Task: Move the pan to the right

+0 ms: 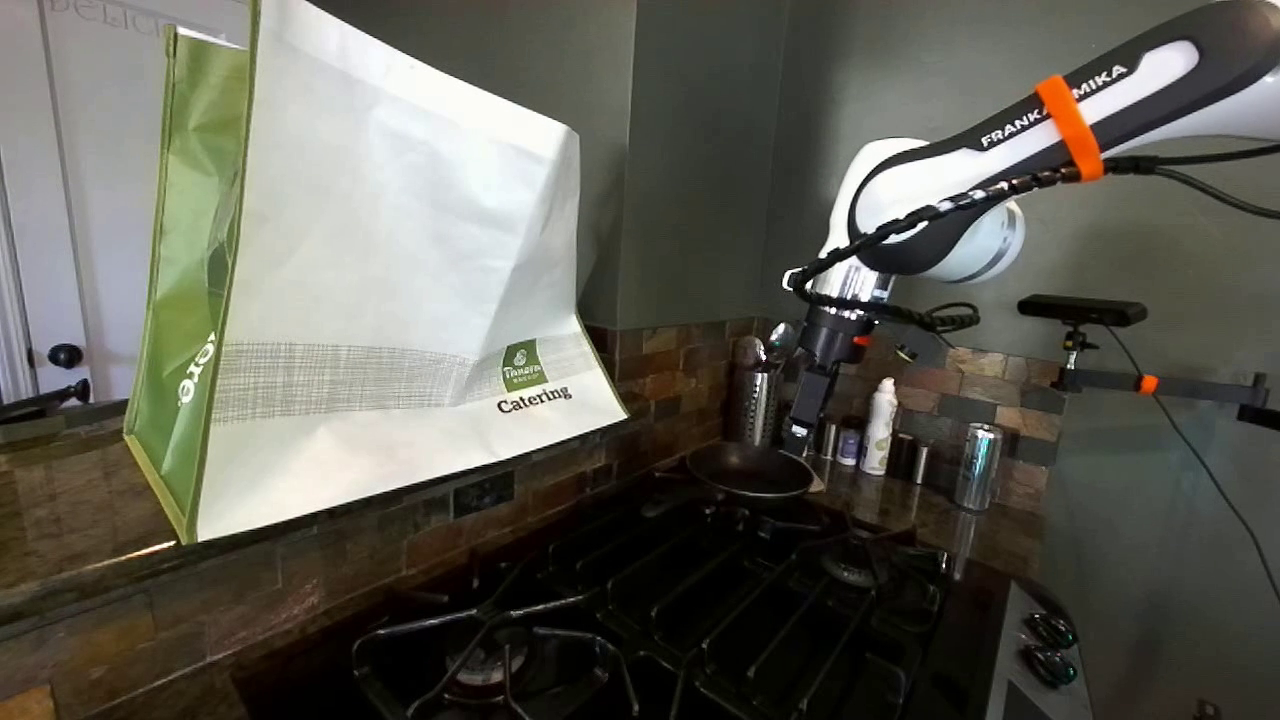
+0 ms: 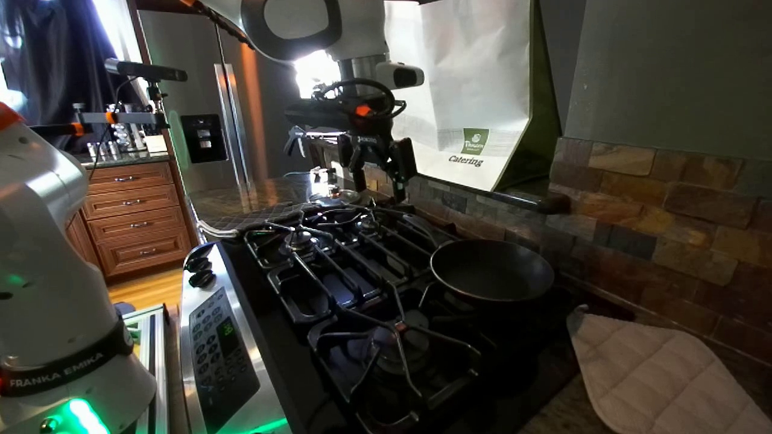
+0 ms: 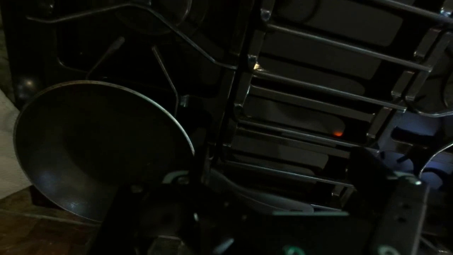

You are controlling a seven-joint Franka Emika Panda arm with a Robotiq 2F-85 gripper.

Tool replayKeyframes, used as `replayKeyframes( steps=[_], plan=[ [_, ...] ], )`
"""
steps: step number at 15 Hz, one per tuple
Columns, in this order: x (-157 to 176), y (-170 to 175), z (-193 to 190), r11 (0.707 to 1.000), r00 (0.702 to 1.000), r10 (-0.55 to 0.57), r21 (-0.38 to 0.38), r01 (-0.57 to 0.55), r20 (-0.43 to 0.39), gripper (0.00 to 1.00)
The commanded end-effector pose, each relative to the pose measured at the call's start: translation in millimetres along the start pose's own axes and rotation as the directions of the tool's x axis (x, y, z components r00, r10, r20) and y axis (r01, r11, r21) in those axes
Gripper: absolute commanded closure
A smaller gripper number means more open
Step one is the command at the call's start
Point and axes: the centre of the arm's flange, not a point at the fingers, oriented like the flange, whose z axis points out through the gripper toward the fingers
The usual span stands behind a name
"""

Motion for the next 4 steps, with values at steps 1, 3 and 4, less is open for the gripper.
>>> replayKeyframes(
  steps=[1,3,4],
  plan=[
    [-19.3,-11.4,-5.7,0.997,0.997,0.076,-0.024,-0.076,-0.014,0.00],
    [-6.6,-2.2,-5.0,0.999,0.999,0.049,-0.010,-0.049,-0.008,0.00],
    [-7.7,-2.8,-6.2,0.998,0.998,0.055,-0.011,-0.055,-0.010,0.00]
  ],
)
